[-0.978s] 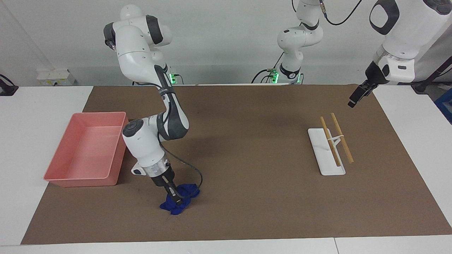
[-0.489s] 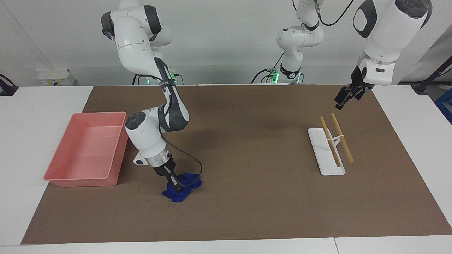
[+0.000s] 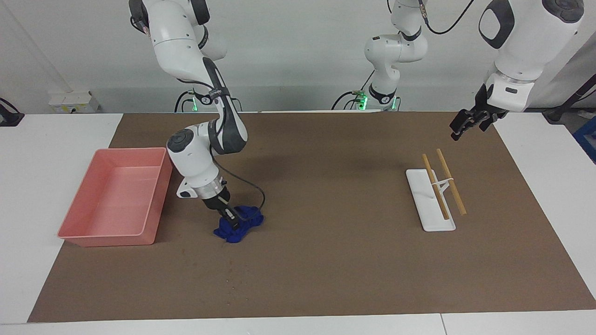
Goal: Wipe water with towel using both arms
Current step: 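Drag the cloth across the wet spot toward the pink bin with the right gripper, then lift the cloth into the pink bin with the right gripper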
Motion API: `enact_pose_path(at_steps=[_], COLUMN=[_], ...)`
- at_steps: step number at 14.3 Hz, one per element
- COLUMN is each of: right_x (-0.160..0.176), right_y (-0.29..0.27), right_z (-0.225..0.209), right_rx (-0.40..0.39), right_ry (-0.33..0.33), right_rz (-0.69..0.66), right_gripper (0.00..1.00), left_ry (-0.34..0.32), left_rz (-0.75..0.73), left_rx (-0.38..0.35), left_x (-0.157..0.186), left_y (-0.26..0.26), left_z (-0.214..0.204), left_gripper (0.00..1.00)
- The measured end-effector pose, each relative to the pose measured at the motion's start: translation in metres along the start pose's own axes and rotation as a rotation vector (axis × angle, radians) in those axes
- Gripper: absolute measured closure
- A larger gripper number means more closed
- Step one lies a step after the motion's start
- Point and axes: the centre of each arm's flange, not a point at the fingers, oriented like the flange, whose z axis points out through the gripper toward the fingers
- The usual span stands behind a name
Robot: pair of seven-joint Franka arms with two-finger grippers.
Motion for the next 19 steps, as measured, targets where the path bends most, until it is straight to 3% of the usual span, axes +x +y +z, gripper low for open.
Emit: enact_pose_path(at_steps=[6, 19], right_x=[-0.026, -0.041], right_y=[0.055, 0.139], right_z=[-0.017, -0.043], right_rx=[-0.069, -0.299], right_ry=[-0.023, -0.225], right_rz=[-0.004, -0.006], right_gripper=[0.74, 0.75], left_ry=[0.025, 0.045], left_rz=[0.043, 0.108], left_rx=[-0.005, -0.014], left_x=[-0.004, -0.003], left_y=[0.007, 0.013], left_z=[-0.004, -0.005], left_gripper=[0.00, 0.00])
